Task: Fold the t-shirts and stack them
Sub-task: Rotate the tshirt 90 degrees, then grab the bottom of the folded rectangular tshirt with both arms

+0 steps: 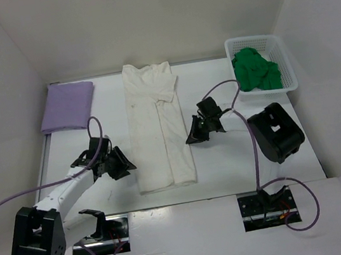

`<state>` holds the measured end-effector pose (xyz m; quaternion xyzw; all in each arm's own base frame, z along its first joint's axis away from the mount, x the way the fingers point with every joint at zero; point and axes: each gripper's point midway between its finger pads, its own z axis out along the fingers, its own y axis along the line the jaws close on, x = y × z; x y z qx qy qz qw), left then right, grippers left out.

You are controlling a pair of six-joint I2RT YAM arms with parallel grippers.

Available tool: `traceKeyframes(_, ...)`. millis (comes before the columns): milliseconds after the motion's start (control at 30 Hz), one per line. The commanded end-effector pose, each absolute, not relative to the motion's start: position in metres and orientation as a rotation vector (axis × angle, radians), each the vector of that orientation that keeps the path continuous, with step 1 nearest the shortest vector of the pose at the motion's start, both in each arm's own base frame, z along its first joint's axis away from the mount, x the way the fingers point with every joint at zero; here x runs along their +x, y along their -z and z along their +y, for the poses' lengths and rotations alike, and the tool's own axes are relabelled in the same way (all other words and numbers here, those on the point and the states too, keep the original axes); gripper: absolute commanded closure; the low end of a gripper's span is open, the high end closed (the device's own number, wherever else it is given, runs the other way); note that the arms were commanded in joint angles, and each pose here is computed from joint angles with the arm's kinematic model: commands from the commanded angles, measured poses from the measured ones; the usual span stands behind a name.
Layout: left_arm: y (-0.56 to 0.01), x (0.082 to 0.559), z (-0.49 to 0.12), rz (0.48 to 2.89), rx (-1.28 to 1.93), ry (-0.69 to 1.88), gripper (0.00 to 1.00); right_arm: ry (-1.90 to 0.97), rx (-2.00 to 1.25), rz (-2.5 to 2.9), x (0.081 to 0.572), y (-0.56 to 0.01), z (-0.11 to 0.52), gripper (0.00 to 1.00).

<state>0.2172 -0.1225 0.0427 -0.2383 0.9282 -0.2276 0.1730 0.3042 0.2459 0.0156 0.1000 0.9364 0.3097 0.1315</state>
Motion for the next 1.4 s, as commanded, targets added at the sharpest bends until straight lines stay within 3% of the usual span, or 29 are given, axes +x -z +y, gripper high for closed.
traceKeyframes(0,-0.039,0.21,-0.128,2.663,-0.674,0.646,0.52,-0.779,0.284,2.721,0.291,-0.02,0.218,0.96)
traceKeyframes(33,-0.04,0.208,-0.132,2.669,-0.669,0.652,0.52,-0.762,0.29,2.721,0.288,-0.018,0.215,0.96)
traceKeyframes(100,-0.039,0.197,-0.139,2.703,-0.652,0.645,0.52,-0.8,0.288,2.709,0.282,-0.025,0.216,0.77)
traceKeyframes(133,-0.04,0.191,-0.143,2.717,-0.63,0.638,0.52,-0.812,0.288,2.728,0.275,-0.024,0.216,0.56)
traceKeyframes(200,-0.037,0.18,-0.146,2.734,-0.647,0.644,0.51,-0.824,0.279,2.704,0.271,-0.038,0.214,0.48)
traceKeyframes(500,-0.027,0.133,-0.16,2.849,-0.607,0.687,0.49,-0.887,0.315,2.722,0.208,-0.06,0.215,0.48)
traceKeyframes(733,-0.02,0.123,-0.165,2.859,-0.646,0.768,0.48,-0.928,0.462,2.803,0.149,-0.034,0.211,0.5)
traceKeyframes(967,-0.019,0.127,-0.169,2.862,-0.61,0.779,0.47,-0.938,0.459,2.835,0.137,-0.026,0.21,0.54)
traceKeyframes(1200,-0.019,0.13,-0.172,2.865,-0.576,0.792,0.62,-0.955,0.487,2.85,0.131,-0.015,0.212,0.62)
traceKeyframes(1300,-0.017,0.126,-0.171,2.879,-0.579,0.795,0.63,-0.999,0.457,2.847,0.128,-0.018,0.216,0.62)
traceKeyframes(1367,-0.019,0.127,-0.172,2.869,-0.574,0.803,0.64,-1.04,0.451,2.821,0.131,-0.028,0.221,0.55)
